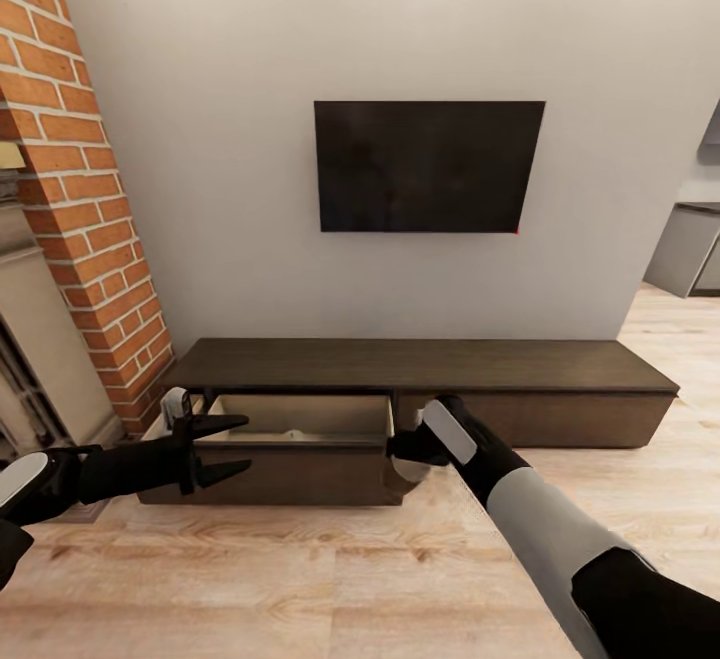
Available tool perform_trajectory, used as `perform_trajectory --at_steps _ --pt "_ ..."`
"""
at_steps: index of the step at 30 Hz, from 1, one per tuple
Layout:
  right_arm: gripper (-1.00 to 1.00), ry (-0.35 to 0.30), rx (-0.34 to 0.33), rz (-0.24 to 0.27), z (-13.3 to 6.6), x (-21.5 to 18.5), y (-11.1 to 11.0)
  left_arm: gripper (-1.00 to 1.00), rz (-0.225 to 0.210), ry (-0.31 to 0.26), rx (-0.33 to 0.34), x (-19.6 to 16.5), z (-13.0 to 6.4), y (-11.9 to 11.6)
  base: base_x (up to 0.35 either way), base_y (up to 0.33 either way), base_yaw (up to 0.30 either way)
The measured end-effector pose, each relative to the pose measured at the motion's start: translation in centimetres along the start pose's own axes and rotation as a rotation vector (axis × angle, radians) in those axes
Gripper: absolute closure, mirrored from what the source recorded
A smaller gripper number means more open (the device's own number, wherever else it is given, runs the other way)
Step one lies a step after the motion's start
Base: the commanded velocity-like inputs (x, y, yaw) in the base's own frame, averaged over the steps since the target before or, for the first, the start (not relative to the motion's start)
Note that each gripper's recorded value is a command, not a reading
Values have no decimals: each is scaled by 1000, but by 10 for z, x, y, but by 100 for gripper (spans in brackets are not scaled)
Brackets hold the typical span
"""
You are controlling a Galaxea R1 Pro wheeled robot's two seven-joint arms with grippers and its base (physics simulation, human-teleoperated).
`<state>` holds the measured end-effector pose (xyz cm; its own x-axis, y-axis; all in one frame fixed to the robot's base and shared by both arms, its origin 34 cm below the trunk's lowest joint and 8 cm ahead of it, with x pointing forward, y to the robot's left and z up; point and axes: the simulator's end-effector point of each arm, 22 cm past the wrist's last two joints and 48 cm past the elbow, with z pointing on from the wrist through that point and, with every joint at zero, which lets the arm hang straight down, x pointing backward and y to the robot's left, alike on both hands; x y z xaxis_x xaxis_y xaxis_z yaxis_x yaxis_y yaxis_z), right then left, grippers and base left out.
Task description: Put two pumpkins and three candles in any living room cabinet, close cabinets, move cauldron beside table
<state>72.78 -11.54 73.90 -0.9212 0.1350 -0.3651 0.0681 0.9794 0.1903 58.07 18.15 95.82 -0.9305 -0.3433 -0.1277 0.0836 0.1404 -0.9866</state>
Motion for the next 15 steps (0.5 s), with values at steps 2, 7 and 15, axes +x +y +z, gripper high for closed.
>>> perform_trajectory --at_steps 2,7,15 --pt "100 -13 7 4 -14 -19 5 -100 0 0 0 0 0 0 222 0 0" --pt "100 -34 40 9 -28 -38 3 -100 9 6 6 3 1 -4 298 7 0" --pt "100 -44 35 15 -29 -40 11 -100 12 7 52 3 0 -15 293 162 0"
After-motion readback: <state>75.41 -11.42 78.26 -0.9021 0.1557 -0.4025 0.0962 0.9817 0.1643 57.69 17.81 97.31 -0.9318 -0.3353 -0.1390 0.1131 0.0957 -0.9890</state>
